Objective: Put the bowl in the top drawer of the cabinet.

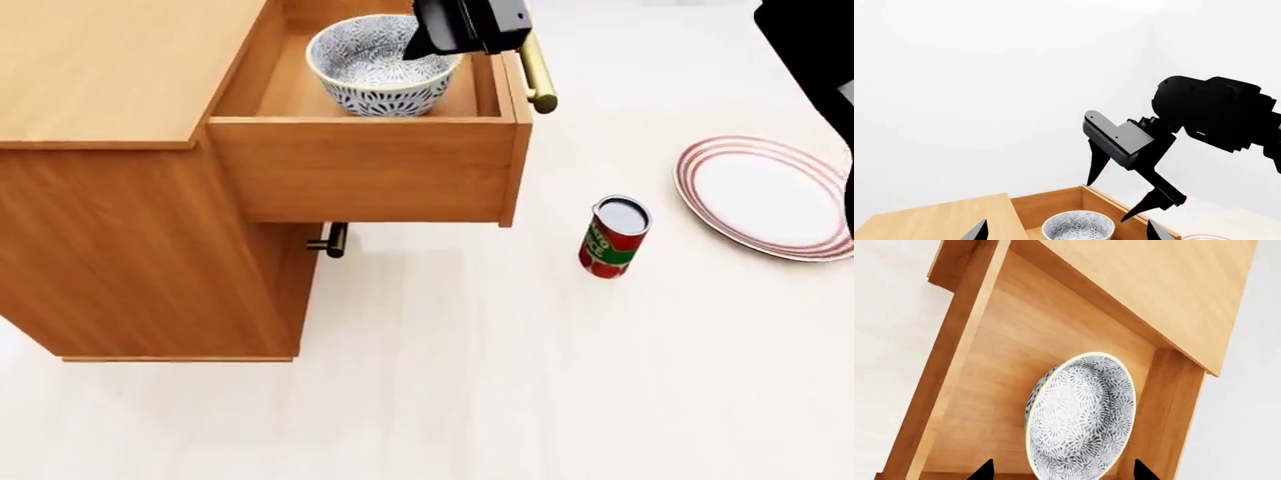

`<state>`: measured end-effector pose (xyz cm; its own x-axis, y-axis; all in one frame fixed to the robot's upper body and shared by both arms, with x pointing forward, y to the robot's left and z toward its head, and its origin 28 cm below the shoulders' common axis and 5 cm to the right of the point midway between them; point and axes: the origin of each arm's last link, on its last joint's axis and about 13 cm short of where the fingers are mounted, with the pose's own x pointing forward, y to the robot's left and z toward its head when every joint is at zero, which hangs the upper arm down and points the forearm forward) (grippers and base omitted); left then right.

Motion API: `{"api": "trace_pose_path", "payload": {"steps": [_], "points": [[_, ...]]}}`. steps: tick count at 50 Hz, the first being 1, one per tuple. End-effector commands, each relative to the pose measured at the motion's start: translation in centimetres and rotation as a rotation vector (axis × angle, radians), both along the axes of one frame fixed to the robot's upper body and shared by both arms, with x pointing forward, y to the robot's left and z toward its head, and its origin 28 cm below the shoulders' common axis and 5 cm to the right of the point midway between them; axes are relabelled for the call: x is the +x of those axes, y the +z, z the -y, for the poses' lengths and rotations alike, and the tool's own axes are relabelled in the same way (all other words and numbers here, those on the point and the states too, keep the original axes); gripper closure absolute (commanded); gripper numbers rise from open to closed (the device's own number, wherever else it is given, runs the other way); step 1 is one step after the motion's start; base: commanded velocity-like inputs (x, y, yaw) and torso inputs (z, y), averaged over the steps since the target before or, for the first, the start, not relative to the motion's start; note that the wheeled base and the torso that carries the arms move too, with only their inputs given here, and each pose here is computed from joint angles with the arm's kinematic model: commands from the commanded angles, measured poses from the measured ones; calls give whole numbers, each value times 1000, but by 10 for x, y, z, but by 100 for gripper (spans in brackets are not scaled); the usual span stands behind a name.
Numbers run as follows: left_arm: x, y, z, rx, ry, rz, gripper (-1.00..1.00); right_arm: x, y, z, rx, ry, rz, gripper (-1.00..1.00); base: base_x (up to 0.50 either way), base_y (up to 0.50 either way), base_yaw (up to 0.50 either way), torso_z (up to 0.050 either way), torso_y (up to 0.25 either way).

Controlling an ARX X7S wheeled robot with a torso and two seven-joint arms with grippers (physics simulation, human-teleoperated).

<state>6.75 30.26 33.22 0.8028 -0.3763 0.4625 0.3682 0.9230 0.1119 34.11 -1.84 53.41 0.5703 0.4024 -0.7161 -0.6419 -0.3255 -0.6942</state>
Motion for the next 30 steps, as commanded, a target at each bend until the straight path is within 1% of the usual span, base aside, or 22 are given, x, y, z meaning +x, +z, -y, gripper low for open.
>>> {"api": "trace_pose_path", "payload": {"steps": [1, 6, 8, 10, 12, 15, 17, 19, 21, 24, 30], "points": [[2, 0, 1, 1, -7, 0, -100, -4, 5, 2, 2, -5, -19, -100, 0, 0, 0, 0, 217], [3, 0, 2, 1, -13, -1, -100, -4, 7, 4, 7, -17, -36, -100, 0, 0, 0, 0, 221], [3, 0, 2, 0, -15, -1, -100, -4, 9, 6, 24, -19, -38, -100, 0, 0, 0, 0, 243], [3, 0, 2, -9, -15, 11, -100, -4, 10, 8, 59, -2, 22, -100, 0, 0, 0, 0, 250], [3, 1, 1, -23, -7, 34, -100, -3, 10, 9, 124, 21, 69, -100, 0, 0, 0, 0, 250], [6, 3, -1, -52, -9, 63, -100, 0, 10, 16, 248, 24, 134, -100, 0, 0, 0, 0, 250], [10, 2, -1, -54, -15, 66, -100, -11, 0, 35, 341, -10, 169, -100, 0, 0, 0, 0, 250], [12, 2, -1, -55, -21, 66, -100, -27, -10, 40, 393, 4, 189, -100, 0, 0, 0, 0, 250], [16, 2, 0, -56, -28, 64, -100, -43, -19, 53, 454, -17, 226, -100, 0, 0, 0, 0, 247], [20, 2, 1, -52, -37, 59, -100, -63, -29, 66, 532, -35, 250, -100, 0, 0, 0, 0, 228], [24, 2, 4, -47, -47, 54, -100, -102, -43, 86, 664, -65, 307, -100, 0, 0, 0, 0, 217]]}}
